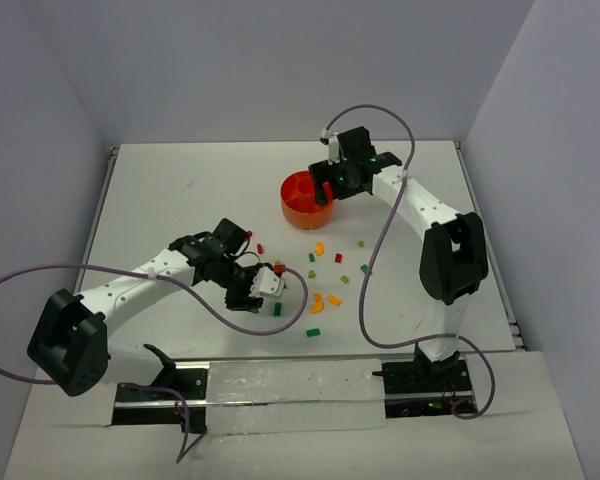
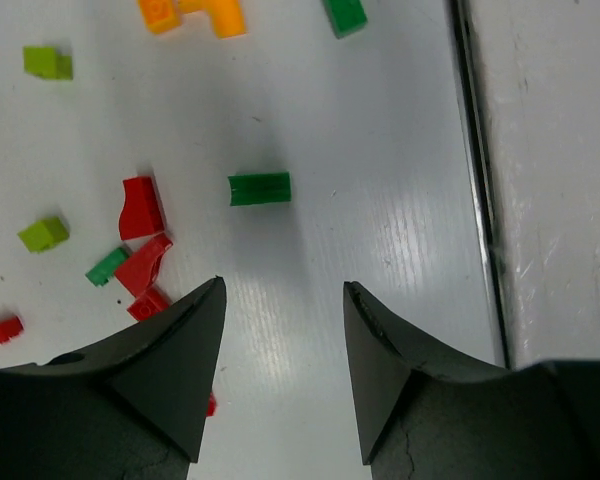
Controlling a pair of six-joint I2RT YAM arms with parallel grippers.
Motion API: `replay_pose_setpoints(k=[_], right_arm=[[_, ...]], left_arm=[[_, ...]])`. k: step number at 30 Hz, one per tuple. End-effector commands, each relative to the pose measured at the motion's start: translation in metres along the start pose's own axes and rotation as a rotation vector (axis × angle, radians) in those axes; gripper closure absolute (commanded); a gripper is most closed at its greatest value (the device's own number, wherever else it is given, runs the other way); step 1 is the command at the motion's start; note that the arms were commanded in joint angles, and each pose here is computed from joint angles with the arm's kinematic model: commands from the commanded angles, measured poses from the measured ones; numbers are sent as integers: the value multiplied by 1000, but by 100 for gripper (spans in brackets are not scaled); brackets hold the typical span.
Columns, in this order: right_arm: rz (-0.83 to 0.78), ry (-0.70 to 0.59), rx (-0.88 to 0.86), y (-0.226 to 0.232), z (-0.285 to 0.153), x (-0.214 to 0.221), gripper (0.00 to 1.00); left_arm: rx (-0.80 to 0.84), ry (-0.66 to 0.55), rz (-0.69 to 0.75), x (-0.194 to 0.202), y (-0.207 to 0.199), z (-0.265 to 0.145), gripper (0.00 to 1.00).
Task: Sort the legos into containers by color
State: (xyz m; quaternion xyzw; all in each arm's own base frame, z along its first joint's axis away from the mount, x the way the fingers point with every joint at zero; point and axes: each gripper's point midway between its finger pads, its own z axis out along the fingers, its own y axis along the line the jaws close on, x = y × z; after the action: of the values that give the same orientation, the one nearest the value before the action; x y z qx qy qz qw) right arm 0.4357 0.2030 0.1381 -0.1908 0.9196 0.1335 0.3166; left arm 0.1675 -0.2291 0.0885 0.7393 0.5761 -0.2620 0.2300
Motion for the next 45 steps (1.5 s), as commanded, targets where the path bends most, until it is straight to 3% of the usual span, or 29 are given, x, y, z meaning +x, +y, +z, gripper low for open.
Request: replay_pose_setpoints(k=[1, 6, 13, 17, 38, 45], right_arm=[[2, -64, -12, 1, -35, -14, 8], [13, -75, -15, -6, -50, -12, 4], [40, -69, 2, -26, -67, -6, 3], [60, -71, 18, -38, -75, -1, 3], [104, -39, 59, -64, -79, 18, 2], [105, -25, 73, -68, -78, 25, 2]], left_arm=[[71, -57, 322, -24, 3, 0, 39], [105, 8, 631, -32, 21, 18, 39], [217, 87, 898, -23, 34, 44, 40], [256, 126, 975, -10, 34, 53, 41], [395, 131, 1057, 20, 9, 78, 44], [434, 141, 1054, 23, 9, 82, 51]])
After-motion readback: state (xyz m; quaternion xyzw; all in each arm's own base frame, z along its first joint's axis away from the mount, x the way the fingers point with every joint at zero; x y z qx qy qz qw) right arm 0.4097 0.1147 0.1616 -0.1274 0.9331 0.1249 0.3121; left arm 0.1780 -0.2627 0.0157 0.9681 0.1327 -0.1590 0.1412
